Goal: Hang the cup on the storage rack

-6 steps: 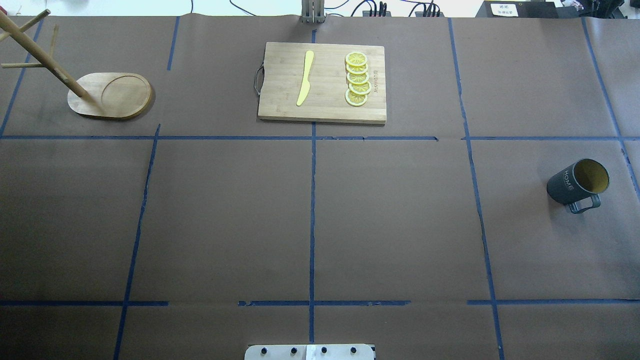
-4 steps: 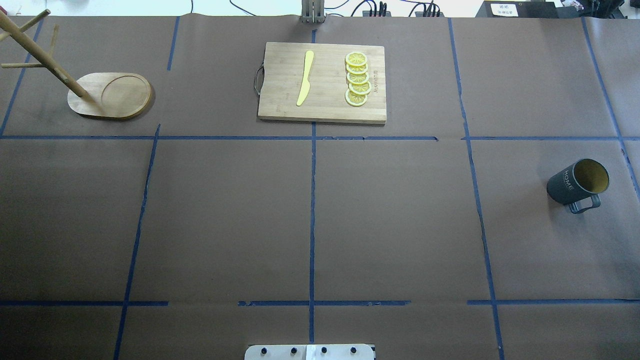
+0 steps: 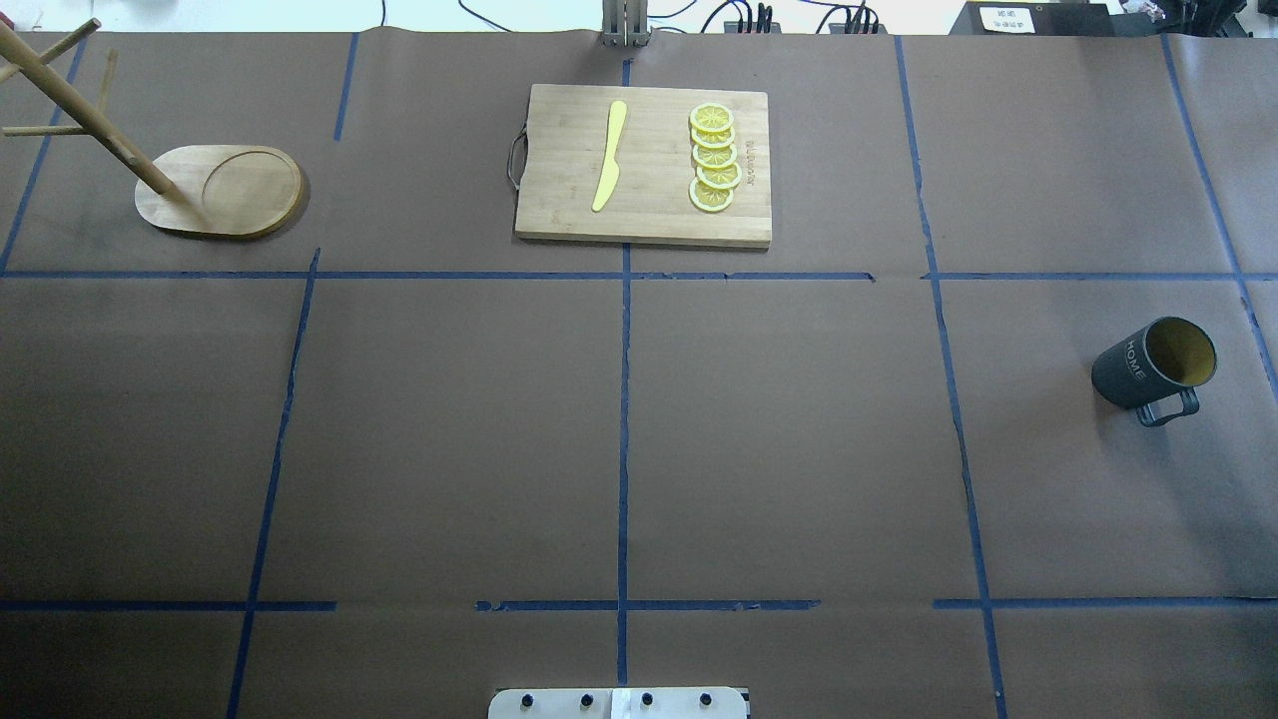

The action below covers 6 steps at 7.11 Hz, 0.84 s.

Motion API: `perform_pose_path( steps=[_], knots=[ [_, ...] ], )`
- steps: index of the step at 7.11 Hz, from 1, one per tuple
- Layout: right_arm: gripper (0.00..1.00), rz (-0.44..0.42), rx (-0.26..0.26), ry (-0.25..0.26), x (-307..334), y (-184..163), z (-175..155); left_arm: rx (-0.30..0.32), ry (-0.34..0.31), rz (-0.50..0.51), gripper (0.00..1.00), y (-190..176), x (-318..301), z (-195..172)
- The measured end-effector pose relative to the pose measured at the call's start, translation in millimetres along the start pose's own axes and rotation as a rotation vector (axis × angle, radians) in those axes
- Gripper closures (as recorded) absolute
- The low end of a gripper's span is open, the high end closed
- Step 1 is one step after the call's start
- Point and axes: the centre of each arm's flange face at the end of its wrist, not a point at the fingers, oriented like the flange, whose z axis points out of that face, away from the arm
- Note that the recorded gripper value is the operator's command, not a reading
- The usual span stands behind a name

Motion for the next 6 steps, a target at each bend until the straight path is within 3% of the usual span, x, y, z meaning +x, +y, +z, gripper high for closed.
perform_pose_path(
  steps=[3, 6],
  knots=[
    [0.00, -0.100, 0.042, 0.000, -23.3, -19.3, 4.8, 0.001, 0.000, 0.002, 0.00, -0.2, 0.5, -0.1],
    [0.00, -0.281, 0.048, 0.008, -77.7, -50.0, 45.6, 0.003, 0.000, 0.005, 0.00, -1.1, 1.5, -0.8]
  ],
)
